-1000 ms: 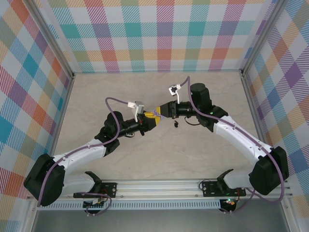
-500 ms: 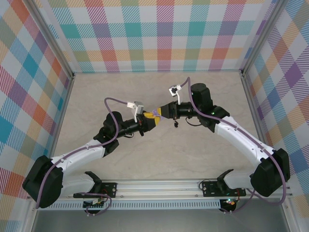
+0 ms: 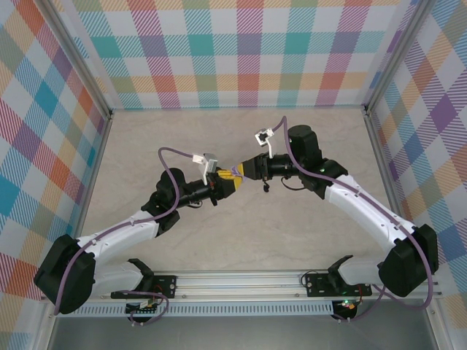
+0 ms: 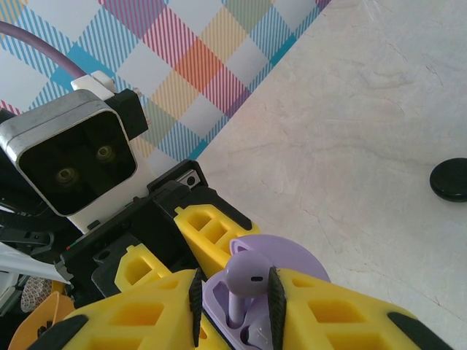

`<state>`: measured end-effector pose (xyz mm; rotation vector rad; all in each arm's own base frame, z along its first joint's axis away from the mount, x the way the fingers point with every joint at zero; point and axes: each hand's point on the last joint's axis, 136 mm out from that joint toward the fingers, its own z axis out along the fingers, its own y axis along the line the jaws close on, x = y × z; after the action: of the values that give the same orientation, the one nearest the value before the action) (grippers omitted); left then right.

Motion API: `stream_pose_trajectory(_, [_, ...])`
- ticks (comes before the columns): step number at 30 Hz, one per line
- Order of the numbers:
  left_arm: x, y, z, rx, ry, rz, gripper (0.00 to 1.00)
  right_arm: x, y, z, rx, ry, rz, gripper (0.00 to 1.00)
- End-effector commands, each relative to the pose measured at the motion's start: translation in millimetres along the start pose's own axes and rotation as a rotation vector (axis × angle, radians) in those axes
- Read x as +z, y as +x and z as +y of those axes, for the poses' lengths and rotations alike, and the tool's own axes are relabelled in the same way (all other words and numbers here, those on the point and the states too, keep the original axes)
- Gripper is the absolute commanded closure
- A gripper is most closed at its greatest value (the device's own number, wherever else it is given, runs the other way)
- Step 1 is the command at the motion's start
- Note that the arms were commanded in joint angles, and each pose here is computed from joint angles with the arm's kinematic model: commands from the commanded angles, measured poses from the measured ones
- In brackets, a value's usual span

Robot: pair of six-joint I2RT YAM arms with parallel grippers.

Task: Insert the wireless bluetooth earbuds into the charging case

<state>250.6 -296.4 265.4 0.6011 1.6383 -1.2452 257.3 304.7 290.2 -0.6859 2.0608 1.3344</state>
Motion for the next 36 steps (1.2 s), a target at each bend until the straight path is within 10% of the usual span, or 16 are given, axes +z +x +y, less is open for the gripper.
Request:
stream_pose_trajectory(1, [-0.5, -15.9, -17.2, 0.058, 0.048, -0.038, 0.78, -7.3, -4.4, 17.4, -0.047, -0.032, 0.000, 0.67])
stream_pose_trajectory(36, [-7.5, -7.5, -23.4, 0.254, 0.047, 0.054, 0.78, -14.8, -1.4, 28.0, -0.088, 0.017, 0.037, 0.64])
